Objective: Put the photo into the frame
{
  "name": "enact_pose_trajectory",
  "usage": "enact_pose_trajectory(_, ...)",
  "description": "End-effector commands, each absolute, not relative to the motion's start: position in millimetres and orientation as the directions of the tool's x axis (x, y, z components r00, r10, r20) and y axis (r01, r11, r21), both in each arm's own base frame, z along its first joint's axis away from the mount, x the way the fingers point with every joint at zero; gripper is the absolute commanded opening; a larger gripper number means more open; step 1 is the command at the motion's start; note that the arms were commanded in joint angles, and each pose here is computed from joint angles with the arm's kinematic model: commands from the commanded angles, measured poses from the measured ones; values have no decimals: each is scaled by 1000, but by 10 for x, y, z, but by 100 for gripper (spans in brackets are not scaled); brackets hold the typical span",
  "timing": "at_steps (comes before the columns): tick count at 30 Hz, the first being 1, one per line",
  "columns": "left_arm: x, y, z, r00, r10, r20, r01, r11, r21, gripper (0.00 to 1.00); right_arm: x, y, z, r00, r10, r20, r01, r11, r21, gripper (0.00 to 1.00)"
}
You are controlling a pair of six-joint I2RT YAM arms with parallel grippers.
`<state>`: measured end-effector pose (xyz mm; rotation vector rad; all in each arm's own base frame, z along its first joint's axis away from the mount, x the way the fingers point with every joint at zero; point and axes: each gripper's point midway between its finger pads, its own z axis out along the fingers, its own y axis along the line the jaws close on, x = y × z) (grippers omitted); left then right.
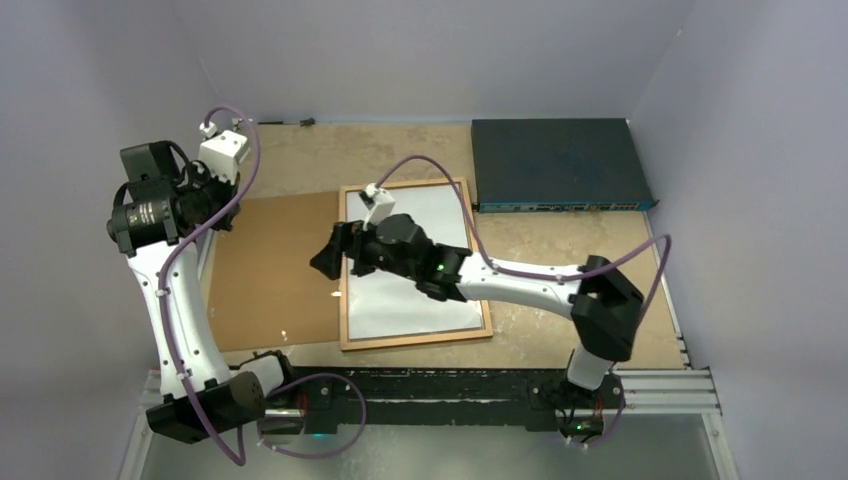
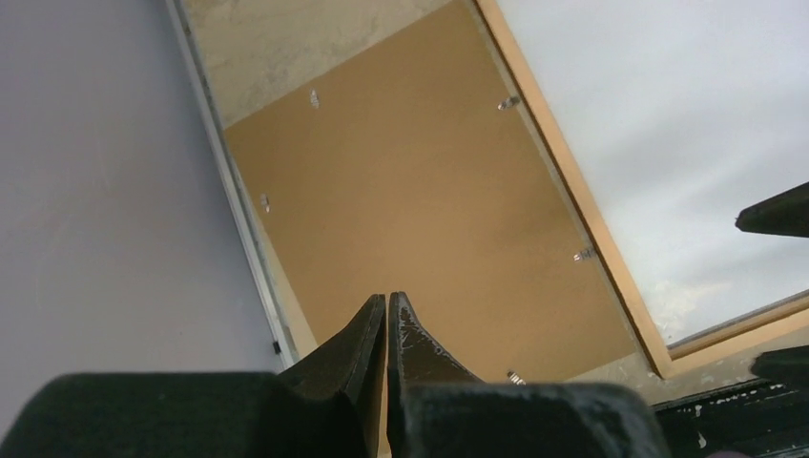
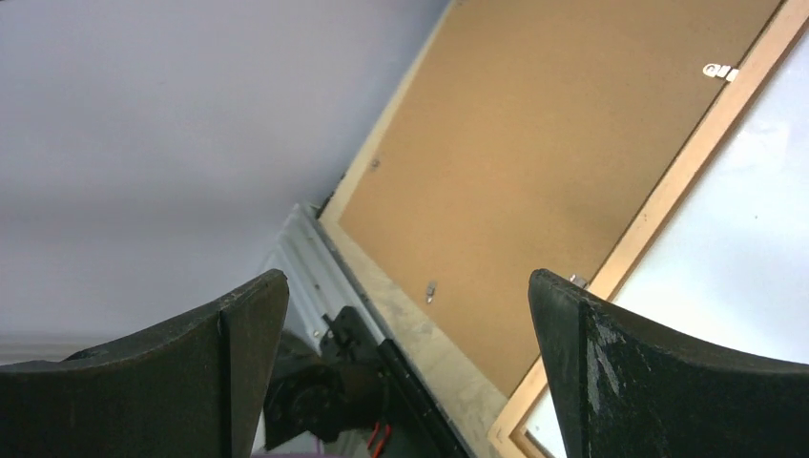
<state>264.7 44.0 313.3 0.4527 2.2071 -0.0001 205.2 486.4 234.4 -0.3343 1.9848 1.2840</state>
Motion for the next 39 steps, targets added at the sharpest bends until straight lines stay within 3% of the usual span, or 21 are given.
enact_pose_trajectory(1,2750,733,2747,-650,308,-695,231,951,205,6,2126,5123,2019,-705,65,-707,-529,615,584,99)
enact_pose_trajectory(6,2780,1277,2120,-747,327,-579,150,931,333,7,2231,5498,1687,-683,-22,-730,-511,729,456,99)
enact_pose_trajectory(13,2684,1776,1484,-832,211,-513,91,964,251,19,2434,5862,1248,-660,-108,-744,-529,769,358,99)
enact_pose_trajectory(18,2644,1832,1179,-846,224,-484,105,960,259,21,2627,5907,956,-650,-137,-748,-517,800,303,99)
enact_pose_trajectory(27,2625,1862,914,-856,216,-470,98,960,263,21,2929,5711,634,-643,-159,-749,-463,860,215,99)
enact_pose_trajectory(39,2616,1882,837,-856,225,-465,117,961,250,21,2855,5476,517,-668,-201,-716,-451,875,175,99)
